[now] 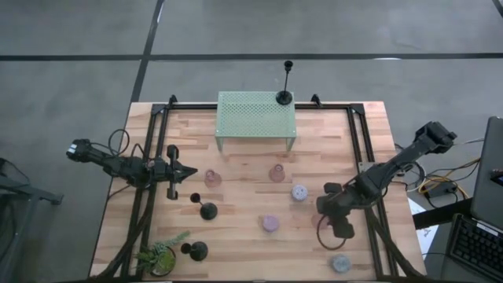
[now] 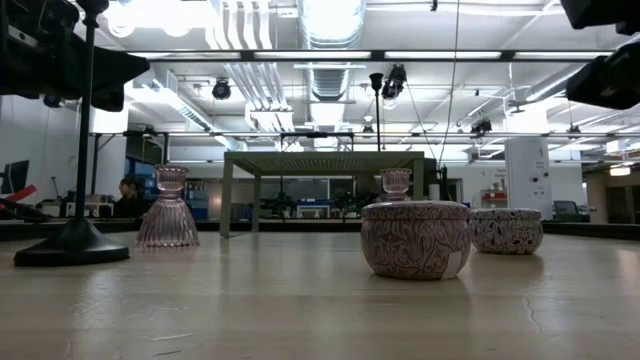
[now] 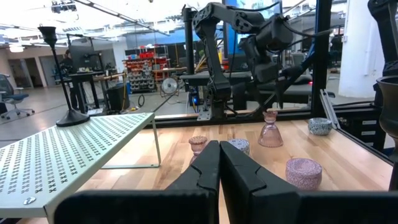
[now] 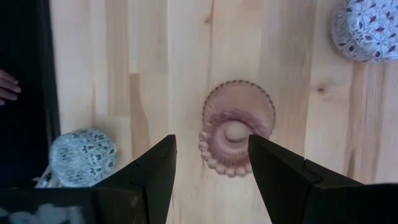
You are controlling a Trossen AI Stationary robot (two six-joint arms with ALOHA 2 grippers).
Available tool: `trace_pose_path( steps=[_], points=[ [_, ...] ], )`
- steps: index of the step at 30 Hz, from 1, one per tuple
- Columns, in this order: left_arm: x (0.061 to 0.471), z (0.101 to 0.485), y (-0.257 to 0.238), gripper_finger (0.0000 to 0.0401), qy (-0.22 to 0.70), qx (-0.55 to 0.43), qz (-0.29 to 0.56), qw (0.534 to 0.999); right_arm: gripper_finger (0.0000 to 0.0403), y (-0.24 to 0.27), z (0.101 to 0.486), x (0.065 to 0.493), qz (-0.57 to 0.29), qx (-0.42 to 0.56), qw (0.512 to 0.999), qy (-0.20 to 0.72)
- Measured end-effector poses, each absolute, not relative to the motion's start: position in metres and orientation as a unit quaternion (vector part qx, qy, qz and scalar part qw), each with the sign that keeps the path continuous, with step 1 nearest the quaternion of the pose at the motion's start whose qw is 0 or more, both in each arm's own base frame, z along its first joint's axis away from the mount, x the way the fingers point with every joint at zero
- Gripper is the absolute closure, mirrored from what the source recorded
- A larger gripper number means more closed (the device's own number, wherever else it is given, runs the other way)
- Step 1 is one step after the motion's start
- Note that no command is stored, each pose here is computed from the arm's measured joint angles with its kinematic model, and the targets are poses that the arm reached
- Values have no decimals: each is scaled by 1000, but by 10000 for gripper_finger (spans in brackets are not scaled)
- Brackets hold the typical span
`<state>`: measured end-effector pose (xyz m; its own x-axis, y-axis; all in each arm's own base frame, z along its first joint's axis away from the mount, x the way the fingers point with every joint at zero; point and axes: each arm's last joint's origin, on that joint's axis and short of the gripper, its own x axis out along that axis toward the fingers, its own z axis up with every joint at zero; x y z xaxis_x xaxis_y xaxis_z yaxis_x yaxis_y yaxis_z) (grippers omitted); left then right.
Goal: Pick & Place candle stick holders
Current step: Put the bottom pink glass candle holder on the shelf
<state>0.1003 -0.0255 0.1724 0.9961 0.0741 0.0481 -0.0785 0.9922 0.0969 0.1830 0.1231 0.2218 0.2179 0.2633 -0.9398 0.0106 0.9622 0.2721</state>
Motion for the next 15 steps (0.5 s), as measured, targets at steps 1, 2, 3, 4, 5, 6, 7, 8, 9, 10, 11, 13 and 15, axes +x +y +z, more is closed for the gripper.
trace_pose_path(
  steps=[1, 2, 3, 4, 5, 6, 7, 8, 9, 10, 11, 13, 15],
  points=[
    [100, 172, -25, 387, -22, 49, 38, 998, 207, 123, 220, 184, 79, 109, 770, 624],
    [100, 172, -25, 387, -22, 49, 38, 998, 207, 124, 219, 184, 77, 107, 768, 627],
    [100, 172, -25, 387, -22, 49, 38, 998, 207, 124, 218, 185, 76, 106, 767, 628],
    [100, 172, -25, 387, -22, 49, 38, 998, 207, 124, 217, 185, 76, 105, 766, 630],
    [100, 172, -25, 387, -22, 49, 38, 998, 207, 125, 216, 185, 75, 105, 765, 631],
    [100, 172, -25, 387, -22, 49, 38, 998, 207, 125, 216, 185, 75, 104, 765, 631],
    [100, 172, -25, 387, -22, 49, 38, 998, 207, 125, 216, 185, 75, 104, 765, 631],
    [100, 172, -26, 387, -22, 49, 38, 998, 207, 125, 216, 185, 75, 105, 765, 631],
    [100, 172, -25, 387, -22, 49, 38, 998, 208, 124, 217, 185, 76, 105, 766, 630],
    [100, 172, -25, 387, -22, 49, 38, 998, 208, 124, 217, 185, 76, 106, 766, 629],
    [100, 172, -25, 387, -22, 49, 38, 998, 209, 124, 218, 185, 77, 106, 767, 628],
    [100, 172, -25, 387, -22, 49, 38, 998, 212, 124, 218, 185, 75, 109, 767, 628],
    [100, 172, -25, 387, -22, 49, 38, 998, 216, 125, 217, 185, 71, 111, 765, 630]
  ],
)
